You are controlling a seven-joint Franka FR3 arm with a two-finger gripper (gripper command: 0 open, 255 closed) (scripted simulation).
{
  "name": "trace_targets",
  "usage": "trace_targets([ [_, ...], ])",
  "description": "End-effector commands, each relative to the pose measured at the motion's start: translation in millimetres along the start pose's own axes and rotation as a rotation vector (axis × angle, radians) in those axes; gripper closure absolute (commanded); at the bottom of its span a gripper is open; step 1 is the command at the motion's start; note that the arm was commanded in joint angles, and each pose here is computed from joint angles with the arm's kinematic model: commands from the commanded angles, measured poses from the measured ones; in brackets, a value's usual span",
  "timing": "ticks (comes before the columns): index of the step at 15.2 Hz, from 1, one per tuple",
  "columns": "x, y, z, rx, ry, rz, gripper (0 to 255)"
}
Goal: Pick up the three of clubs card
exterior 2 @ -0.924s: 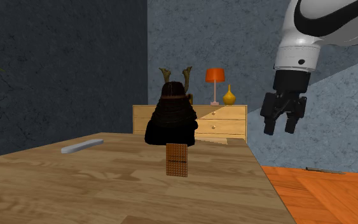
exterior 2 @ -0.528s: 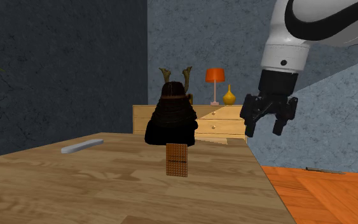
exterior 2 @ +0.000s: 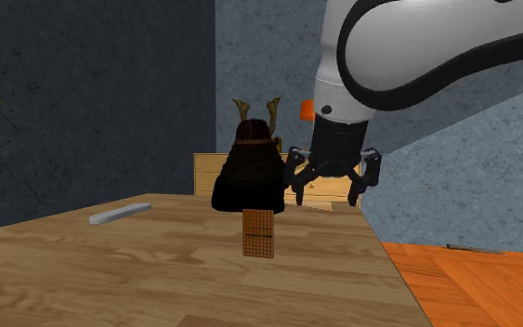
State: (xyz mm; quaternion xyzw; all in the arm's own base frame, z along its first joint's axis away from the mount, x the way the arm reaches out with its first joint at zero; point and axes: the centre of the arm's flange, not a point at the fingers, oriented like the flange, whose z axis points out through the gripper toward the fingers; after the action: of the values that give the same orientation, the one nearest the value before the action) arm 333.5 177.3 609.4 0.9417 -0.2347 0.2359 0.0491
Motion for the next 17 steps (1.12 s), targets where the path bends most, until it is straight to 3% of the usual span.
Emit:
trace_targets([
  [1,-5.5,-30.2,3.7,-0.027,0.054,0.086,0],
  [8,2.6,-136.1,25.3,-0.128,0.24,0.359,0],
  [17,-15.3,-138.8,61.5,-0.131,0.246,0.368,0],
])
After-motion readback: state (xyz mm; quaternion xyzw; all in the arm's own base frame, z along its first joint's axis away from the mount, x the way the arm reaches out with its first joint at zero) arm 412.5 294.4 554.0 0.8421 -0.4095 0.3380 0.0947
